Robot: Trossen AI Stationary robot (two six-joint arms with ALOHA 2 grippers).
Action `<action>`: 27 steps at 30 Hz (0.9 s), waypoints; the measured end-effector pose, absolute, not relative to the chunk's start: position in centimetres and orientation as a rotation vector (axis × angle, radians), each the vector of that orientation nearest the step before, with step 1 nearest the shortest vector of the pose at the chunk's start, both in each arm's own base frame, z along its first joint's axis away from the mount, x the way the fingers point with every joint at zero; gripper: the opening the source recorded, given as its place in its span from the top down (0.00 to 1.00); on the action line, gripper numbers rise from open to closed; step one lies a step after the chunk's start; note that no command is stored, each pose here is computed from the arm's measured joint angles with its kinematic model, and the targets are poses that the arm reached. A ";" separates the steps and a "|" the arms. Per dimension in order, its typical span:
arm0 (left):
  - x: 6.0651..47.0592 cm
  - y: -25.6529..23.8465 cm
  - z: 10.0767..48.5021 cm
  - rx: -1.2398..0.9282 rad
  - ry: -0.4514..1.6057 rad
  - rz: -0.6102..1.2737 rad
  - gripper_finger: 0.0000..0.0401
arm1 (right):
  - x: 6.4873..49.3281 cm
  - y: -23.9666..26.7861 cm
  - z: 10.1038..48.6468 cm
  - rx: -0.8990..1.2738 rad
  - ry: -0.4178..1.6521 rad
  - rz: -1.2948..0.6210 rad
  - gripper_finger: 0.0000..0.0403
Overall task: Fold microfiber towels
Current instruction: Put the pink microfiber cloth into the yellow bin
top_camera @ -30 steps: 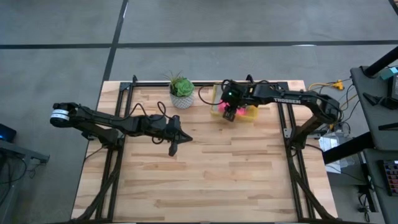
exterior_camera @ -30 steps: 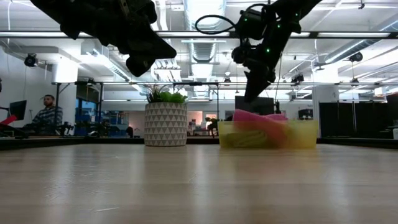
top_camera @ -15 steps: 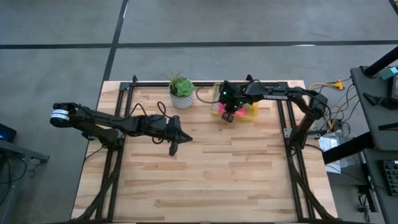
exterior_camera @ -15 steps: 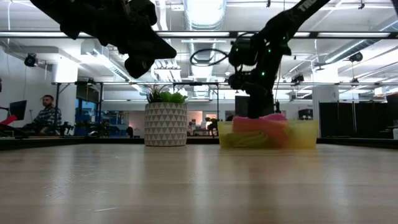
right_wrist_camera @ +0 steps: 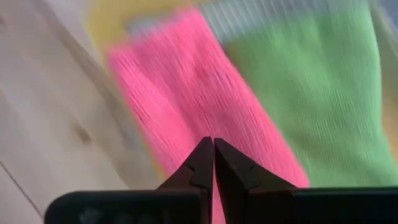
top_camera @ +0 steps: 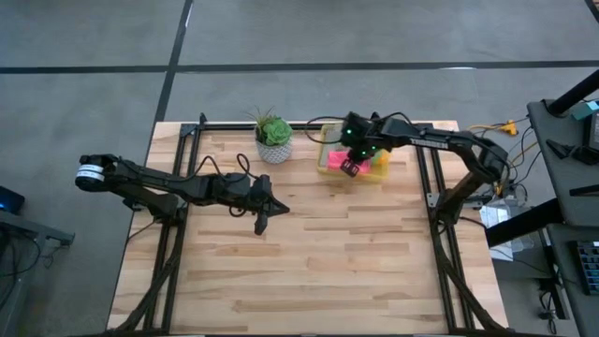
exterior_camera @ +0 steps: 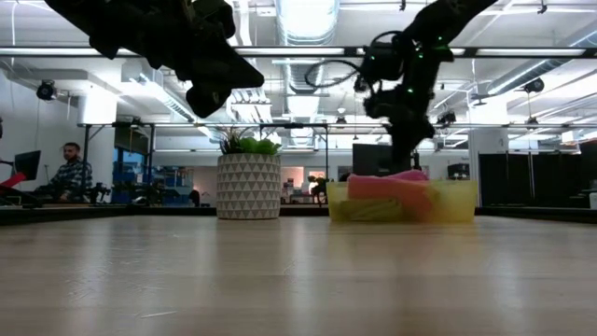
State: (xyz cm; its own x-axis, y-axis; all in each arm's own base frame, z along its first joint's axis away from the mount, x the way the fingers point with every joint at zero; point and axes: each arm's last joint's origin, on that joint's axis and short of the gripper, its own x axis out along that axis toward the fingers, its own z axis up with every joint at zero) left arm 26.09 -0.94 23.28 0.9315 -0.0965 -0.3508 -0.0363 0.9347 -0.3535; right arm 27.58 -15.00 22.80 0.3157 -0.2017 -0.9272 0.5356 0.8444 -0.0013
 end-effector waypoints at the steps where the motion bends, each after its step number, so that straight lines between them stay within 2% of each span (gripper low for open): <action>1: 26.1 -0.9 23.3 -0.364 0.373 -0.032 1.00 | 27.0 -15.0 22.7 0.362 1.180 -0.516 0.98; 5: 26.1 -0.9 23.3 -0.364 0.373 -0.031 1.00 | 25.3 -15.3 21.7 0.393 1.276 -0.636 0.98; 12: 26.1 -0.9 23.3 -0.363 0.372 -0.031 1.00 | 24.5 -16.9 20.1 0.434 1.278 -0.715 0.98; 15: 26.1 -0.9 23.3 -0.362 0.372 -0.028 1.00 | 24.0 -16.8 21.7 0.446 1.211 -0.741 0.98; 18: 26.1 -0.7 23.3 -0.346 0.356 0.066 1.00 | 22.9 -15.8 24.0 0.472 1.113 -0.764 0.98; 23: 26.1 0.0 23.3 -0.318 0.332 0.194 1.00 | 20.8 -13.1 25.0 0.680 0.971 -0.658 0.98; 27: 26.1 0.1 23.3 -0.309 0.324 0.239 1.00 | 19.6 -11.0 22.7 0.817 0.969 -0.587 0.98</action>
